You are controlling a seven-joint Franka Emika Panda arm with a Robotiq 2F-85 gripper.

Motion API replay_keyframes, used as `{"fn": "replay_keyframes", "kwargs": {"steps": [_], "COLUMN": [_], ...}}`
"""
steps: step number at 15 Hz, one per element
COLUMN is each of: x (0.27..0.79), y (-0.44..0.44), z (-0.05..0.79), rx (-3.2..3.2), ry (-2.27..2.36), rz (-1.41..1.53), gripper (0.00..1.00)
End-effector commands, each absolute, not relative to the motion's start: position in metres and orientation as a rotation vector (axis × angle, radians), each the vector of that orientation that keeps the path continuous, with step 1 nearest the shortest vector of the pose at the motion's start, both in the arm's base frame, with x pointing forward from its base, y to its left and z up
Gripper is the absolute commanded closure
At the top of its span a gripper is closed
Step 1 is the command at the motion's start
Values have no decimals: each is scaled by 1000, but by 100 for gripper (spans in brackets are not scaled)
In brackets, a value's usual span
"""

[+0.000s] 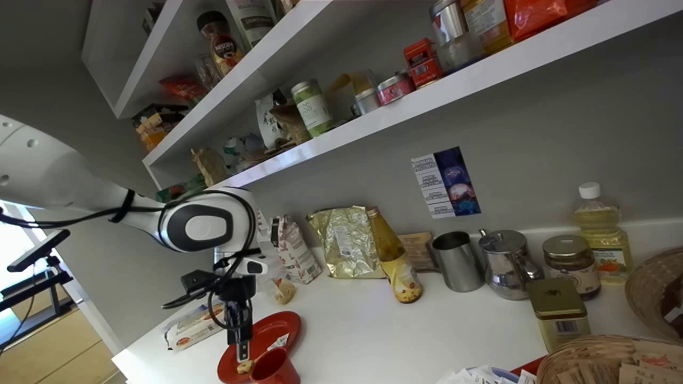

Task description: Put the red cup on the red plate

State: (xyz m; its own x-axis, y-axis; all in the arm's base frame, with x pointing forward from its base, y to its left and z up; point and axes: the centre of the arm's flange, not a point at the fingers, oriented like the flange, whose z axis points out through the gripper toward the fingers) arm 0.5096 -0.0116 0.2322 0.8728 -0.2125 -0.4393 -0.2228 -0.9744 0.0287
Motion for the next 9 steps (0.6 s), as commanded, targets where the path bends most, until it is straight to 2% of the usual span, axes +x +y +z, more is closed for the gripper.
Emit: {"fn": "replay_keyframes", "kwargs": {"steps": [1, 9], "x": [518, 521], "y": [-29, -59], "z": [213, 201], "rx": [-2978, -2916], "ry": [509, 726], "rz": [675, 566], "gripper": [0, 0]}}
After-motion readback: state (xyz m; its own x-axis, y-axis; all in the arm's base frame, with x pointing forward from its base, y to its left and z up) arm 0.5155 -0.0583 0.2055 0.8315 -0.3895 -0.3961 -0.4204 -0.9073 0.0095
